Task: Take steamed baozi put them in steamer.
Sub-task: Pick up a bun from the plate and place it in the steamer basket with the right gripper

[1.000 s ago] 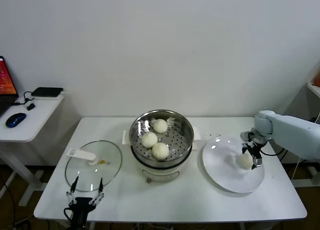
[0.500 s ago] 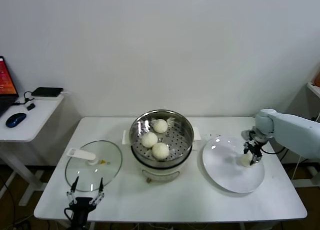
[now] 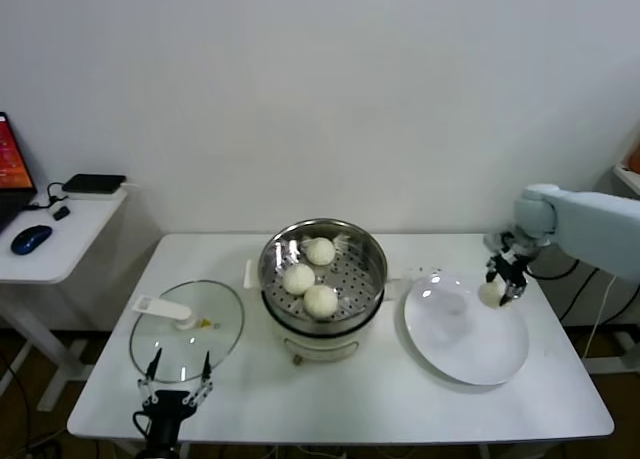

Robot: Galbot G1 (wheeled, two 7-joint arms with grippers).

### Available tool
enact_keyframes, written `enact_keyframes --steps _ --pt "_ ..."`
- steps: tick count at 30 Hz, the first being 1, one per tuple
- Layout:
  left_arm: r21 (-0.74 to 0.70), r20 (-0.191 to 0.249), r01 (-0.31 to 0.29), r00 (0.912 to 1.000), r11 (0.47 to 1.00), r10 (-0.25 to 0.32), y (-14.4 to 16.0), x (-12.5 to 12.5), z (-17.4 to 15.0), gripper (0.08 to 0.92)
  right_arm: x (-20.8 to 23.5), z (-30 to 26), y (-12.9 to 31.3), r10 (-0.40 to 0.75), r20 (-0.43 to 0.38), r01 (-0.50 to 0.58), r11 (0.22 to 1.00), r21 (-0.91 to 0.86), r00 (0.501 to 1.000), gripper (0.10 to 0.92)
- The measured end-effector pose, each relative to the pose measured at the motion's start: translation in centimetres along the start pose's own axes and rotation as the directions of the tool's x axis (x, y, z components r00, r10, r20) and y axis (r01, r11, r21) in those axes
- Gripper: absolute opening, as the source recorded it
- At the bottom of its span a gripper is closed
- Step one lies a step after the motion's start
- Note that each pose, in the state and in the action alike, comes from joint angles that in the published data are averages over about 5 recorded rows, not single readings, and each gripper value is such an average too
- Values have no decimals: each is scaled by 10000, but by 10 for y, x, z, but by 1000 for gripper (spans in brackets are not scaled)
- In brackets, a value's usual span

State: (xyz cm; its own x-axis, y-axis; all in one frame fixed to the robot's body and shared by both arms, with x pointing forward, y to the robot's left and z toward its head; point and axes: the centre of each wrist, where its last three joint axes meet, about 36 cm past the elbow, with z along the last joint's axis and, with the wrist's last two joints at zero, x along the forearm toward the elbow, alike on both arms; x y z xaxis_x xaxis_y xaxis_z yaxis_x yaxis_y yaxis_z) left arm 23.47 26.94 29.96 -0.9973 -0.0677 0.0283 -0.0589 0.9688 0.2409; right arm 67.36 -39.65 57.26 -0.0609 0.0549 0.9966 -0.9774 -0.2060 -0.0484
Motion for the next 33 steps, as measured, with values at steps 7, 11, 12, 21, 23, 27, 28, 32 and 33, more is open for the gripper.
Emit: enact_keyframes --steps 7,11,12,21,23,27,28,32,33 --pt "37 171 -55 9998 10000 55 -2 -3 -7 823 85 -40 -6 593 554 -594 9982 2 9967 594" --pt "52 228 -79 9997 10000 77 -3 -3 -10 823 127 -74 -9 948 1051 -950 9955 -32 9899 594" --pt "53 233 -78 9997 10000 77 -3 -4 -10 823 135 -83 -10 1023 1176 -1024 9947 -48 9878 594" --pt "33 314 -20 9995 10000 19 -1 -5 -15 823 177 -166 -22 1515 1961 -1550 9879 29 9688 606" --pt "35 314 8 9995 10000 -9 1 -5 -15 823 175 -185 -26 1530 2043 -1590 9872 132 9669 612" --pt "34 295 66 9995 10000 -67 3 -5 -15 823 161 -214 -35 1448 2118 -1555 9872 347 9665 628" --pt "31 287 78 9996 10000 -79 4 -5 -15 823 157 -220 -38 1415 2123 -1532 9874 397 9669 631" --pt "13 226 125 9997 9999 -126 6 -5 -12 823 134 -237 -48 1272 2076 -1419 9882 572 9699 644" --pt "8 207 137 9997 9999 -137 6 -4 -12 823 129 -240 -51 1245 2051 -1396 9883 608 9708 648"
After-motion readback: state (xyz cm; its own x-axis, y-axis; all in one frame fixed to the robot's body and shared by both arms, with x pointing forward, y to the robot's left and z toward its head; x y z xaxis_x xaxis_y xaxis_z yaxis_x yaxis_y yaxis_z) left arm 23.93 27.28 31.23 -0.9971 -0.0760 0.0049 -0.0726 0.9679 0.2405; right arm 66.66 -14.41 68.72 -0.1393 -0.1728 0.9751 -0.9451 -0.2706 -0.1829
